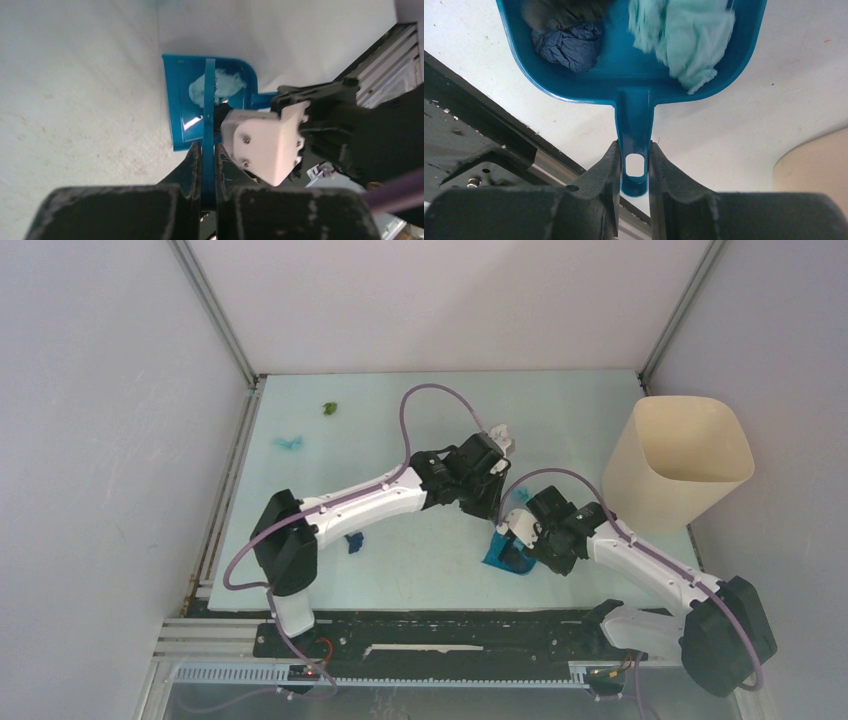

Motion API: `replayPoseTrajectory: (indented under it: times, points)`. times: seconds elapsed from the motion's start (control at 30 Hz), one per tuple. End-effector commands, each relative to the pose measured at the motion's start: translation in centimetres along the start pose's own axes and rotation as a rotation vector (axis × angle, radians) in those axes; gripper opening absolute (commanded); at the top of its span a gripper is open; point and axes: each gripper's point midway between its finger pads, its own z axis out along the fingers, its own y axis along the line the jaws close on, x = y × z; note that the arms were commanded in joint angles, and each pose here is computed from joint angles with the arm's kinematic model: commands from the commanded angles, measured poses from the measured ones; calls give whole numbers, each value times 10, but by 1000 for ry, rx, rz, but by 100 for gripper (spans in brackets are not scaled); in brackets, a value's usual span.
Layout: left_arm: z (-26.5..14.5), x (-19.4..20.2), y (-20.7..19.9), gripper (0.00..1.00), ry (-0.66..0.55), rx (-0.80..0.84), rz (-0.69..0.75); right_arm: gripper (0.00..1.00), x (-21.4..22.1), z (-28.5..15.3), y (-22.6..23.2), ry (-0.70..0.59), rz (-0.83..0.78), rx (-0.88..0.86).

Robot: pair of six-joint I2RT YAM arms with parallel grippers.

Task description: Sweep away the paper scraps from the table

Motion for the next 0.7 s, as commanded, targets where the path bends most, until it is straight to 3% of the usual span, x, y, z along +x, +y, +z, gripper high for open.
replayPoseTrajectory:
  times: [0.0, 0.33, 0.5, 0.67]
  points:
    - [-15, -47, -9, 0, -109, -27, 51, 0, 6, -9, -12, -1, -18, 48]
    - [-19, -132, 8, 0, -252, -185, 149, 0, 31, -16, -29, -3, 82, 40]
    - [8, -153, 27, 0, -204, -253, 242, 0, 44, -14, -35, 15, 143, 29]
    - [37, -148, 56, 0, -147, -300, 271, 0, 54, -11, -41, 74, 170, 44]
